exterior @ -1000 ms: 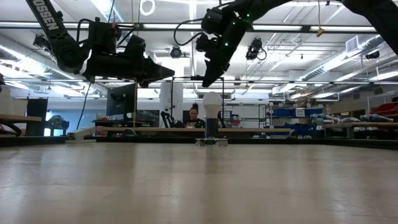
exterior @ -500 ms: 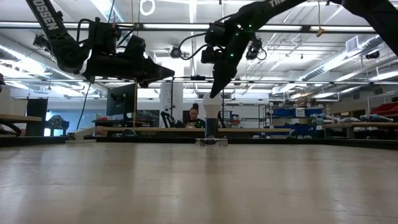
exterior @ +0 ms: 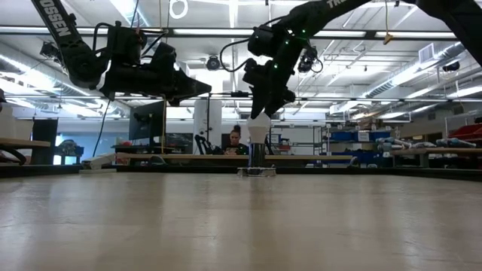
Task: Screw lightbulb
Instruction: Insert the white lightbulb into the silver lamp
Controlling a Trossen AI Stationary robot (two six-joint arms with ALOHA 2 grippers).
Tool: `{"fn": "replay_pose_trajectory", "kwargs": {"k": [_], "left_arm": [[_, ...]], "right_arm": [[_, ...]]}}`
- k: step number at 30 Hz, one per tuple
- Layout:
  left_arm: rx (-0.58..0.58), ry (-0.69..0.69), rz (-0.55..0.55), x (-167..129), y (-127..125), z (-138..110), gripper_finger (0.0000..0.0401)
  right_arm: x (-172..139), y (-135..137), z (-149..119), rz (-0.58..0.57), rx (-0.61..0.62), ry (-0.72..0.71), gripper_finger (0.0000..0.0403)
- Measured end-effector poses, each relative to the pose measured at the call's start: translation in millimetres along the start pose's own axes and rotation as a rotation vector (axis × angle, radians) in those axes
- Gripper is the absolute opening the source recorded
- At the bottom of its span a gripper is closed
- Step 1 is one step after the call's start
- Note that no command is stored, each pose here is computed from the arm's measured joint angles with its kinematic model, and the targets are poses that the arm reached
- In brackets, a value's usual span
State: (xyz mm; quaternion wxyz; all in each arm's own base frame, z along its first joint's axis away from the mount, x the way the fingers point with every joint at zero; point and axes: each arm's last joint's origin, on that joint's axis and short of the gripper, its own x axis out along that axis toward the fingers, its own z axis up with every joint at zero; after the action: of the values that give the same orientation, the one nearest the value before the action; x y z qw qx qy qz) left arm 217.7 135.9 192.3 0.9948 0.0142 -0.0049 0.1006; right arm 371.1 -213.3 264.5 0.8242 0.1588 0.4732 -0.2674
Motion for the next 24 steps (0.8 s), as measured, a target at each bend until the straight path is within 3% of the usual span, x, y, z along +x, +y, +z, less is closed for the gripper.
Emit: {"fn": "replay_pose_trajectory", "kwargs": {"k": [3, 7, 19, 24], "left_arm": [[0.000, 0.000, 0.000, 0.0, 0.1, 0.0, 0.0005], [0.000, 0.000, 0.000, 0.0, 0.0, 0.0, 0.0005], [0.000, 0.000, 0.000, 0.0, 0.1, 0.0, 0.0005], [0.000, 0.001, 0.000, 0.0, 0.0, -0.1, 0.0005]], "right_arm": [[-0.2, -0.8, -1.3, 0.004, 0.097, 0.015, 0.0266], [-1.7, 2.7, -0.9, 0.034, 0.056, 0.024, 0.0290], [-21.1, 11.2, 15.2, 0.053, -0.279, -0.045, 0.0327], [-22.2, 11.2, 14.6, 0.057, -0.542, -0.043, 0.0323]]}}
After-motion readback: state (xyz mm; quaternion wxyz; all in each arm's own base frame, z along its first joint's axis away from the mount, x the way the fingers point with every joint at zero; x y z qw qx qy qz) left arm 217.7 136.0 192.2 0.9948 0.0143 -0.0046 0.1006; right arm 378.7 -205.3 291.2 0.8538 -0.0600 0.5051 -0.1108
